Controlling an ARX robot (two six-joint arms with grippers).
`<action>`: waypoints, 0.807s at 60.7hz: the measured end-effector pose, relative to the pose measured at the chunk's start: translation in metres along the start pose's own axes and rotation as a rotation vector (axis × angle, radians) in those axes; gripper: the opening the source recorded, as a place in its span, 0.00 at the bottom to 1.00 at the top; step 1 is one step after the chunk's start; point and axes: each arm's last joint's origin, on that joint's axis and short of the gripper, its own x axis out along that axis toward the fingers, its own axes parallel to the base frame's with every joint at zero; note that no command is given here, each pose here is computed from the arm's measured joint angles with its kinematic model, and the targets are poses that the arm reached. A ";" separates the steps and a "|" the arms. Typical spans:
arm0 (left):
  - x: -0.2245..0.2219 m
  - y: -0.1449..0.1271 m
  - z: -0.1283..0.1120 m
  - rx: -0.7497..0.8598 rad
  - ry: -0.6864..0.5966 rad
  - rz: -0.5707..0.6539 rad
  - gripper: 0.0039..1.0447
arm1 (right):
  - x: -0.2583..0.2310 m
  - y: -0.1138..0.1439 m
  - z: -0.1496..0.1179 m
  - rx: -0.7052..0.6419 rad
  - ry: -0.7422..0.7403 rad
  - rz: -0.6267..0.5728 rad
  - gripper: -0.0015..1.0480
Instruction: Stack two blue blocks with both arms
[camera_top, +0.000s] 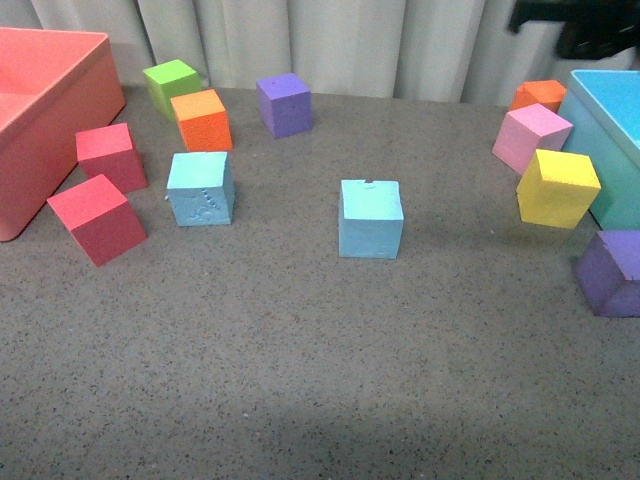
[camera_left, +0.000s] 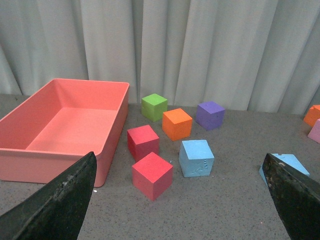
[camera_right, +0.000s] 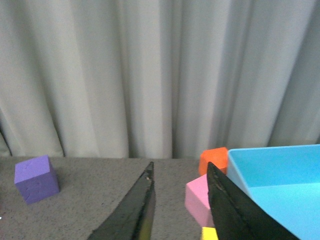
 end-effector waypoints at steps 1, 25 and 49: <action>0.000 0.000 0.000 0.000 0.000 0.000 0.94 | -0.005 -0.004 0.000 -0.002 0.003 0.001 0.20; 0.000 0.000 0.000 0.000 0.000 0.000 0.94 | -0.095 -0.053 0.008 -0.022 0.052 0.010 0.01; 0.000 0.000 0.000 0.000 0.000 0.001 0.94 | -0.136 -0.073 0.011 -0.019 0.050 0.028 0.01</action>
